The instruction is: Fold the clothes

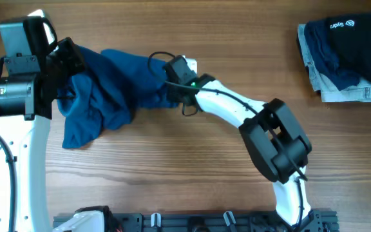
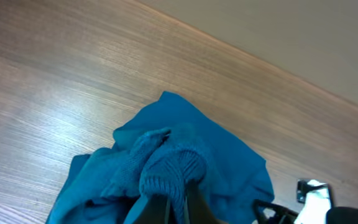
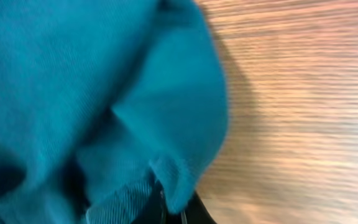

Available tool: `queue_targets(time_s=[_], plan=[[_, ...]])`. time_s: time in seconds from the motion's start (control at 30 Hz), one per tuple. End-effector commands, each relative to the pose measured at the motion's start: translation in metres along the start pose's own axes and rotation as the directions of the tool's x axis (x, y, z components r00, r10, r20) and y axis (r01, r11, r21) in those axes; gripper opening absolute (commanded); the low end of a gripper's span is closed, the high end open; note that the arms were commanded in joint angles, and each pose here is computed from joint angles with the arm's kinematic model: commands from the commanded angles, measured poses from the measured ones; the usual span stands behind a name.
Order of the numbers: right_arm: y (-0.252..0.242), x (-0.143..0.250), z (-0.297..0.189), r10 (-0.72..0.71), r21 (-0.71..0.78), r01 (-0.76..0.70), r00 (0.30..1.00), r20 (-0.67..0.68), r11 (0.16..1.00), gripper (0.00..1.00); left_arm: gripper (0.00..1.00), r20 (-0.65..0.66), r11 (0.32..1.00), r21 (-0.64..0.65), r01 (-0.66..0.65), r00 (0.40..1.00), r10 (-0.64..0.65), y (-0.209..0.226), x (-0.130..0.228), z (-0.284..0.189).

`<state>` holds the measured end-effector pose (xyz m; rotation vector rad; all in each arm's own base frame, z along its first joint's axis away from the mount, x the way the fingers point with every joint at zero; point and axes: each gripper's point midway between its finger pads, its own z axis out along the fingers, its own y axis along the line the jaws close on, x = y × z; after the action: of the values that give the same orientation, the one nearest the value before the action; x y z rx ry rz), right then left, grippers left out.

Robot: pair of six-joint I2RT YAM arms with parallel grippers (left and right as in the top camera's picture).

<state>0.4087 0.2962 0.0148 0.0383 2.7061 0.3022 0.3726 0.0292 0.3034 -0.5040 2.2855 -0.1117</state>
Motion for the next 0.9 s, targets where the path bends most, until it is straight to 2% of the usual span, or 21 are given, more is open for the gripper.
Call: queue_targets(time_s=[0.0,0.1,0.23,0.3,0.43,0.57,0.7,0.73,0.77,0.8,0.87], plan=[[-0.007,-0.064,-0.067,-0.098,-0.015,0.099,0.993,0.061,0.995,0.04,0.04,0.006,1.0,0.007,-0.021,1.0,0.021,-0.001,-0.004,-0.002],[-0.038,-0.103,-0.16,-0.195,-0.077,0.203,0.975,0.108,0.976,0.04,0.04,0.004,0.999,0.006,-0.047,0.999,0.047,-0.001,-0.004,-0.002],[-0.101,-0.117,-0.251,-0.14,-0.107,0.161,0.974,0.178,0.981,0.04,0.04,0.023,0.999,0.004,-0.046,0.999,0.046,-0.001,-0.008,-0.003],[-0.133,-0.115,-0.273,-0.114,-0.1,0.133,0.977,0.179,0.986,0.04,0.04,0.042,0.999,0.005,-0.046,0.998,0.046,-0.002,-0.013,-0.003],[-0.16,-0.103,-0.263,-0.101,-0.084,0.11,0.989,0.105,0.99,0.04,0.04,0.072,0.998,-0.053,-0.041,0.996,0.045,0.008,-0.019,-0.003],[-0.163,-0.103,-0.247,-0.096,-0.082,0.102,0.993,0.075,0.991,0.04,0.04,0.084,0.994,-0.107,-0.038,0.995,0.047,0.016,-0.024,0.003],[-0.169,-0.108,-0.214,-0.09,-0.077,0.093,0.995,0.044,0.993,0.04,0.04,0.031,0.987,-0.153,-0.045,0.998,0.051,0.022,-0.019,0.041],[-0.17,-0.109,-0.206,-0.088,-0.076,0.091,0.996,0.034,0.993,0.04,0.13,0.015,0.984,-0.17,-0.048,0.999,0.052,0.024,-0.017,0.055],[-0.172,-0.109,-0.195,-0.086,-0.075,0.087,0.996,0.019,0.993,0.04,0.47,0.002,0.981,-0.185,-0.052,0.999,0.053,0.027,-0.016,0.065],[-0.175,-0.107,-0.18,-0.081,-0.073,0.081,0.997,-0.006,0.994,0.04,1.0,-0.021,0.981,-0.189,-0.05,0.999,0.047,0.028,-0.012,0.079],[-0.18,-0.102,-0.156,-0.072,-0.069,0.068,0.996,-0.059,0.995,0.04,1.0,-0.083,0.993,-0.109,-0.044,0.996,0.035,0.018,0.0,0.092]])
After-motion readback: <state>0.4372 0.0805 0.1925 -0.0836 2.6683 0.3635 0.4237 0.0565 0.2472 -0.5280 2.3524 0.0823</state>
